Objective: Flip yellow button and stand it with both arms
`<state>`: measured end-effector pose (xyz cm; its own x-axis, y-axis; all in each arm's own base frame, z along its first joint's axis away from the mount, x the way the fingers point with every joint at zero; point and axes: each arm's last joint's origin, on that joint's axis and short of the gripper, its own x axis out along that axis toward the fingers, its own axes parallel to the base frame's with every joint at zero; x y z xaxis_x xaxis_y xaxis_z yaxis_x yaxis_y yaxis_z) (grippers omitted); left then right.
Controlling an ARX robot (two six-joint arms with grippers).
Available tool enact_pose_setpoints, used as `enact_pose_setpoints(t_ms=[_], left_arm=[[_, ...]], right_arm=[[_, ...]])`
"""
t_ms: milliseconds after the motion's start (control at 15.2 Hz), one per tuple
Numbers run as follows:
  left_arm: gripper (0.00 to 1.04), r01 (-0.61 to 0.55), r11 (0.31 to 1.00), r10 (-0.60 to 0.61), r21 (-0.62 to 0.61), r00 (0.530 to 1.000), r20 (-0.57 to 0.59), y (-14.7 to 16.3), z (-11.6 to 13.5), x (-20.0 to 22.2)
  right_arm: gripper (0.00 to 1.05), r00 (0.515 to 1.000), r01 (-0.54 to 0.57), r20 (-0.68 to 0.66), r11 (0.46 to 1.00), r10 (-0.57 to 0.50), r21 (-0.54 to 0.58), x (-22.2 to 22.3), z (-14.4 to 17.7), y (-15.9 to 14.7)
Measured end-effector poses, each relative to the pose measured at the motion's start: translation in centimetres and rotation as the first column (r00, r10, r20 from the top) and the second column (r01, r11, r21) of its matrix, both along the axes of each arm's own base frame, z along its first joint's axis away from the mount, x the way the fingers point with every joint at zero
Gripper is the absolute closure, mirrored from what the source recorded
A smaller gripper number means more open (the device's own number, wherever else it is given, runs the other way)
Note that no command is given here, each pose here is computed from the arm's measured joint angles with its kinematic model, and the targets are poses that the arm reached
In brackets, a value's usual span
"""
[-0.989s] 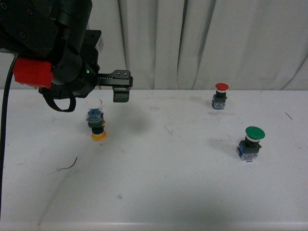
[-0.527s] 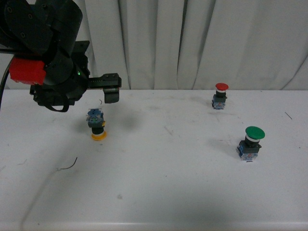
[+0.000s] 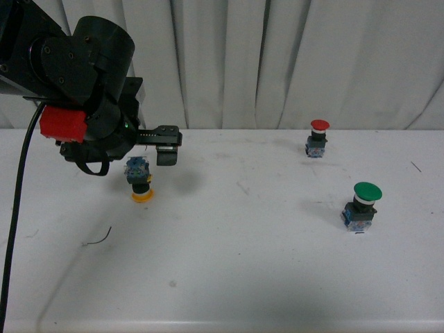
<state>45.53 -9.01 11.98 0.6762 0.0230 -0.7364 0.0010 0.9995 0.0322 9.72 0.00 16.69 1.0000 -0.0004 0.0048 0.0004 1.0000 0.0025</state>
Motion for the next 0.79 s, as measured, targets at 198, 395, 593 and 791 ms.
enact_pose_setpoints(t_ms=[198, 395, 593, 791], left_arm=[[0.07, 0.006, 1.000, -0.007, 0.017, 1.000, 0.017, -0.3, 0.1, 0.1], [0.07, 0.010, 1.000, -0.010, 0.023, 1.000, -0.002, -0.3, 0.0, -0.1], [0.08, 0.007, 0.999, -0.007, 0.032, 1.000, -0.019, -0.2, -0.6, -0.1], [0.19, 0.003, 0.999, -0.002, 0.039, 0.999, -0.037, -0.2, -1.6, -0.1]], right_arm=[[0.06, 1.000, 0.000, 0.000, 1.000, 0.000, 0.000, 0.0, 0.0, 0.0], [0.06, 1.000, 0.000, 0.000, 1.000, 0.000, 0.000, 0.0, 0.0, 0.0], [0.06, 1.000, 0.000, 0.000, 1.000, 0.000, 0.000, 0.0, 0.0, 0.0], [0.06, 1.000, 0.000, 0.000, 1.000, 0.000, 0.000, 0.0, 0.0, 0.0]])
